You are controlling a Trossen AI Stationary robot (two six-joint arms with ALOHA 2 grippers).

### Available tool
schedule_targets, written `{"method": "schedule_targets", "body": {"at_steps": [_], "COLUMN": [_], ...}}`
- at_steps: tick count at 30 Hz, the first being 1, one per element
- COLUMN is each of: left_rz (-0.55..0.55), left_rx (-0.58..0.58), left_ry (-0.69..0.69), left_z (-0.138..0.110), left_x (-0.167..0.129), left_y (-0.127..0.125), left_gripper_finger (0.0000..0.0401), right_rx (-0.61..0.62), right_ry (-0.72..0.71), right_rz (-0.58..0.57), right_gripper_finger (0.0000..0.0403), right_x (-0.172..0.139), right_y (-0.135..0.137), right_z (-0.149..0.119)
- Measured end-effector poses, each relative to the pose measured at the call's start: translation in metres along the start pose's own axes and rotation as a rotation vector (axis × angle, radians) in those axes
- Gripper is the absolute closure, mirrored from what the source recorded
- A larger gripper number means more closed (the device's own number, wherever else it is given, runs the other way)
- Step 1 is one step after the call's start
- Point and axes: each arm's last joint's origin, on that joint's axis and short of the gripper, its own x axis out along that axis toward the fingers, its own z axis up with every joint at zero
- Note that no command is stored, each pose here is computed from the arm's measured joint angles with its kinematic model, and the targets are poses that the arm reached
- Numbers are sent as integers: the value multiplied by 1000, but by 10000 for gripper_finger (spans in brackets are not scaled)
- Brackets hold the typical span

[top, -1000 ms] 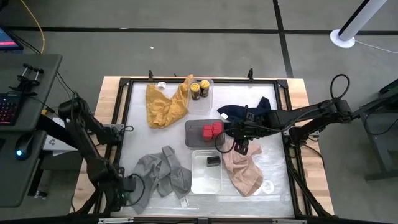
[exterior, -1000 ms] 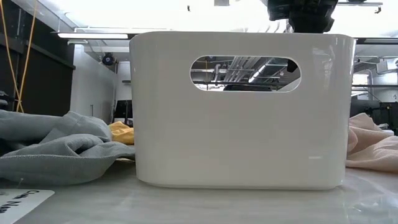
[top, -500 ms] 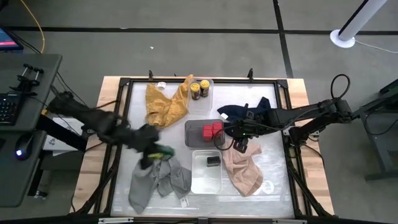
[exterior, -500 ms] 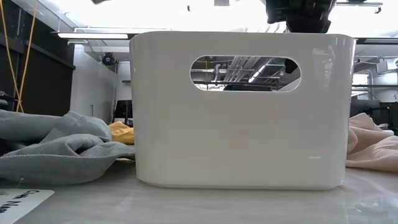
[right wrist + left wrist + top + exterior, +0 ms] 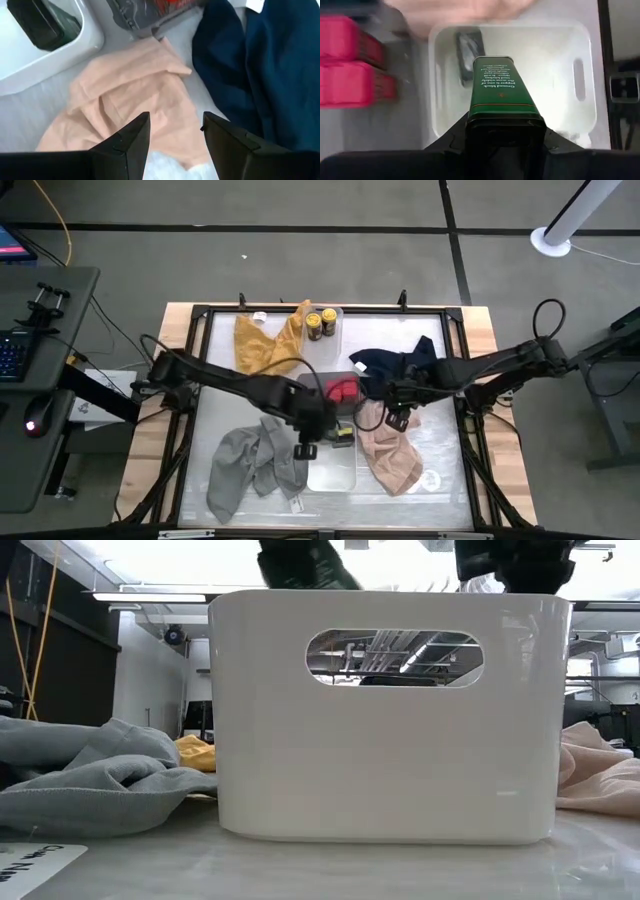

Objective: Sort spices by type
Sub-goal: Put the black spice can into the white bin

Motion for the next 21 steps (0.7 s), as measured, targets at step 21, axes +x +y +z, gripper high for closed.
{"method": "schedule_targets", "body": {"at_steps": [21], "left_rz": [-2], "left_rx": [30], "left_ry": [170], "left_z": [-5], "left_x": [48], "left_y": [1], "left_gripper_finger": [311], "right_rx": [-3], "right_ry": [-39], "right_rz": [-28], "right_gripper_finger": [224], "right_x": [-8], "right_y": [-3], "right_z": [-4]}}
